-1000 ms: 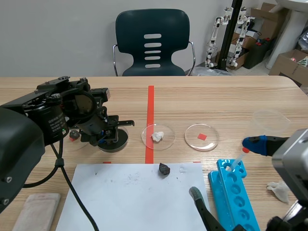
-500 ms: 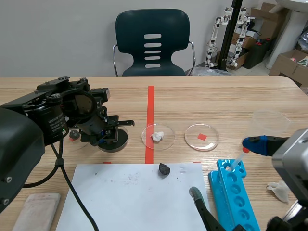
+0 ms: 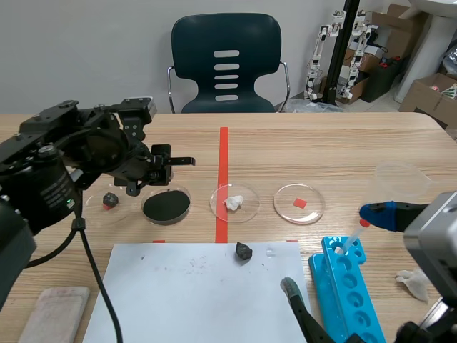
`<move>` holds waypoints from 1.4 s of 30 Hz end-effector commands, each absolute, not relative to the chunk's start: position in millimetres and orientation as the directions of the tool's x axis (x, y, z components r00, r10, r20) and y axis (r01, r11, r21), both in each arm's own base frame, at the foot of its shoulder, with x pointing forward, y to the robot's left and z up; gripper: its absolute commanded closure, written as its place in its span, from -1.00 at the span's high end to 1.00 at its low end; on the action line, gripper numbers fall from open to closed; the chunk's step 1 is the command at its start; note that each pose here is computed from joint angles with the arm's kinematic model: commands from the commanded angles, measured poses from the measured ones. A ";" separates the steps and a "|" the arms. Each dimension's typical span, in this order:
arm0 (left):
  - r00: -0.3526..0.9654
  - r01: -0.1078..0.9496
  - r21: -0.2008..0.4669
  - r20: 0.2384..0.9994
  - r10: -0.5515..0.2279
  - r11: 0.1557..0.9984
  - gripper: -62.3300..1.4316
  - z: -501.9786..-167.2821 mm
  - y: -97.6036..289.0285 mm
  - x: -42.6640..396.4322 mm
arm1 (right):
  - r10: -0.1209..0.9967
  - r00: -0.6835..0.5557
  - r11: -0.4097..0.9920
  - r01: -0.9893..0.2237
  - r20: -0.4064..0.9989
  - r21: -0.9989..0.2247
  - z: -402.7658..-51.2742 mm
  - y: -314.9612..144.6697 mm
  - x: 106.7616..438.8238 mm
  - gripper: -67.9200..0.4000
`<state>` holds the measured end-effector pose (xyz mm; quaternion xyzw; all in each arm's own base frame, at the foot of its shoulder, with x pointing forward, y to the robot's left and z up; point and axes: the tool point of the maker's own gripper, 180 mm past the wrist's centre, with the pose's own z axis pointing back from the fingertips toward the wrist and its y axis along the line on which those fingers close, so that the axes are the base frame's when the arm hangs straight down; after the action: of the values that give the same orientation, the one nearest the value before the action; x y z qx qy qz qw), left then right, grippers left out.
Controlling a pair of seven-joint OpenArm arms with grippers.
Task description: Lower the mineral onto the iron filings and hold still
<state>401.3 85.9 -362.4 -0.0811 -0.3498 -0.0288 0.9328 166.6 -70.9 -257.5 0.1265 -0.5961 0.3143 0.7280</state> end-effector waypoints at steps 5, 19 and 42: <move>0.585 0.201 -0.119 0.810 -0.022 0.972 -0.63 -323.5 89.1 391.6 | 0.295 0.060 0.768 -0.608 0.954 -0.199 -249.4 -70.5 169.9 1.00; 0.239 0.510 -0.061 0.968 -0.074 0.858 -0.63 -265.0 77.3 293.9 | 0.295 0.060 0.768 -0.608 0.954 -0.199 -249.4 -70.5 169.9 1.00; 0.140 0.597 -0.010 0.986 -0.092 0.803 -0.63 -250.7 82.5 207.3 | 0.295 0.060 0.768 -0.608 0.954 -0.199 -249.4 -70.5 169.9 1.00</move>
<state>203.9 83.3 -259.3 -0.2037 -0.5982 -0.2405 0.7368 166.6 -70.9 -257.5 0.1265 -0.5961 0.3143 0.7280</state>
